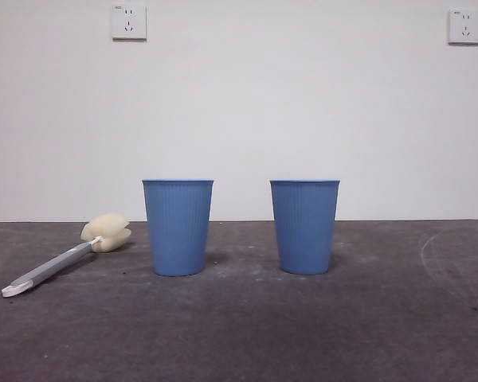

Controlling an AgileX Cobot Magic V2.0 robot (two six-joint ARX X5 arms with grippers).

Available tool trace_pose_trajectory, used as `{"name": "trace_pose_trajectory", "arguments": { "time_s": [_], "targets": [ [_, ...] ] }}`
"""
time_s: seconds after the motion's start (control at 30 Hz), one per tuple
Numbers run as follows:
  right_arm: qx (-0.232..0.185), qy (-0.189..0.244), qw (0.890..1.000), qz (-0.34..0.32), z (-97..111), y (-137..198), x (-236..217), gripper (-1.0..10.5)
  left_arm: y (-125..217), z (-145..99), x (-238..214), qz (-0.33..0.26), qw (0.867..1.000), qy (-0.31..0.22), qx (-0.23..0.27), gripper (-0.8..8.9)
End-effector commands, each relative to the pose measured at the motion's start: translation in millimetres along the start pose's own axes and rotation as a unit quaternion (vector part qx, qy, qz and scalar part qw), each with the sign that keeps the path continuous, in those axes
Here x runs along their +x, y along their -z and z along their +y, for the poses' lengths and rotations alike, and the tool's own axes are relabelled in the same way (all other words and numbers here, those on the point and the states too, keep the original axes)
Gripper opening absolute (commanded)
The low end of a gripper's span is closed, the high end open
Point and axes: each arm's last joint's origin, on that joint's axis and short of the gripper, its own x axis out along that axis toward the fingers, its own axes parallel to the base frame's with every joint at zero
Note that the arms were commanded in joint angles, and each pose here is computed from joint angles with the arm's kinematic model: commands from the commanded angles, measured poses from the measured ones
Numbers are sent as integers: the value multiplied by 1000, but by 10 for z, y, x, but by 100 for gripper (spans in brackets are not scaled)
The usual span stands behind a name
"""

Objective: Pick up the cup brush,pick up the cup,insert the brush into the cup,clean the cup,put the cup brush back,put the cup back to the fixed position on the table

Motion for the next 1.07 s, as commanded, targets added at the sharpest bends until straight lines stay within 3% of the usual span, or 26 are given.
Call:
{"name": "trace_pose_trajectory", "arguments": {
  "time_s": [0.03, 0.1, 0.97, 1.07],
  "targets": [
    [-3, 0, 1000, -2, 1, -6, -9, 2, 115, -10, 27, 18, 999, -3, -30, -4],
    [-3, 0, 1000, -2, 1, -6, -9, 2, 161, -15, 24, 42, 999, -1, -33, -4],
    [-3, 0, 1000, -2, 0, -4, -10, 2, 166, -18, 34, 47, 998, 4, -32, -4],
    [-34, 22, 999, -27, -22, -11, -47, 1, 167, -18, 34, 47, 998, 4, -32, -4]
  ]
}}
